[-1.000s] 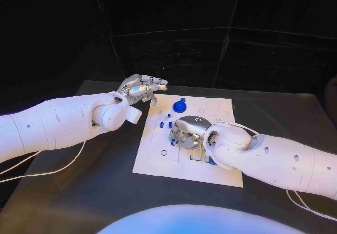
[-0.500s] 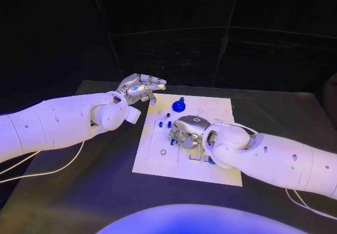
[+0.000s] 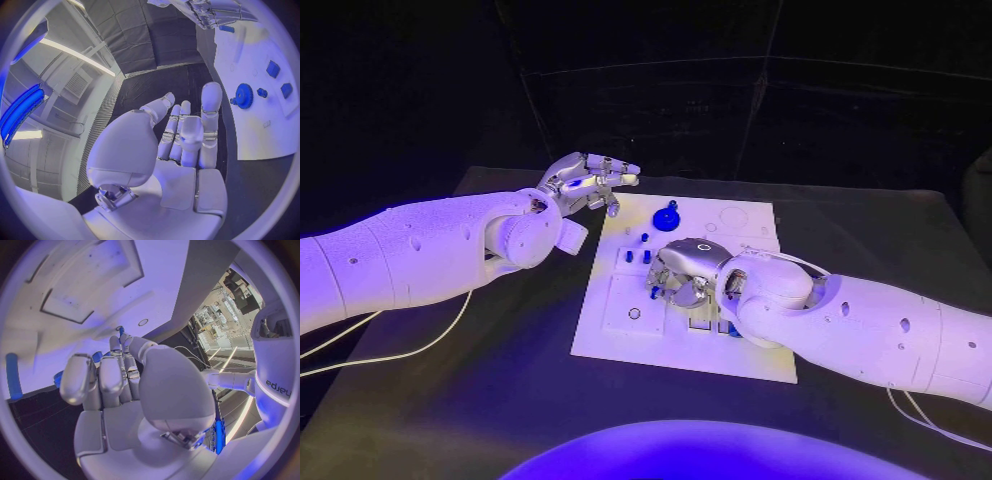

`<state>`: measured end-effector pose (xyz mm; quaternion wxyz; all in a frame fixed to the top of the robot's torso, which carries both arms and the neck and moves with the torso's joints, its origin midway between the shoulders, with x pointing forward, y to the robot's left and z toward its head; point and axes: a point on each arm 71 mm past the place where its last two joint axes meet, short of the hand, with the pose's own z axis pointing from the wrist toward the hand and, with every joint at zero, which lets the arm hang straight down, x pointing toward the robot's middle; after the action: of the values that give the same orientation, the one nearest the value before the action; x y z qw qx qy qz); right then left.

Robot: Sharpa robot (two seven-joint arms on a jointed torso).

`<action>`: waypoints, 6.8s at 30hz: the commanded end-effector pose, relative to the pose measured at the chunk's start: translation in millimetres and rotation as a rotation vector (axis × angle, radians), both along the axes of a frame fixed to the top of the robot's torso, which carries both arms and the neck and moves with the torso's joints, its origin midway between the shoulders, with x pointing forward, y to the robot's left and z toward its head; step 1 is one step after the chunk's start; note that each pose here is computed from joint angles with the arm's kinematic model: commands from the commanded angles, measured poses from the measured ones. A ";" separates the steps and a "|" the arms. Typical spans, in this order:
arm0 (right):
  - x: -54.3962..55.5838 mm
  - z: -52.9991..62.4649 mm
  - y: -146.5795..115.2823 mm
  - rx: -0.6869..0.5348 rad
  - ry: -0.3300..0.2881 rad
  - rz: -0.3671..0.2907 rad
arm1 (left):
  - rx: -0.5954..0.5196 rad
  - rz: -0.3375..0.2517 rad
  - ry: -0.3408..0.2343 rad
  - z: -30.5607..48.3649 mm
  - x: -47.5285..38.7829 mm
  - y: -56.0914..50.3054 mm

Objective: Assemble the parts on the task board

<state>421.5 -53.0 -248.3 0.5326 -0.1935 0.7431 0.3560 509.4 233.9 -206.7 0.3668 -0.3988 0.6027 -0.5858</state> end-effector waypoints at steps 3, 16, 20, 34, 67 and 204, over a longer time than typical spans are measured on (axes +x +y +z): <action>0.1 2.2 0.0 0.007 -0.021 -0.006 | -0.009 -0.010 0.003 0.8 0.4 -0.7; 1.1 1.6 -1.1 0.003 -0.022 -0.011 | -0.008 -0.011 0.004 0.6 0.9 -0.2; 1.8 0.6 -1.7 -0.006 -0.020 -0.011 | -0.008 -0.011 0.005 0.6 0.9 -0.2; -0.9 -2.5 1.3 -0.041 0.010 0.029 | -0.007 -0.007 0.004 0.5 1.2 0.9; -0.5 16.1 -21.0 0.194 -0.061 -0.061 | 0.003 -0.005 0.021 -0.4 1.6 2.4; -17.5 15.9 27.4 0.055 0.035 0.108 | 0.004 -0.011 0.025 -1.0 2.7 -2.5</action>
<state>405.4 -27.2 -231.7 0.5081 -0.1897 0.7315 0.4133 511.7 232.3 -209.4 0.3569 -0.4030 0.6137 -0.5776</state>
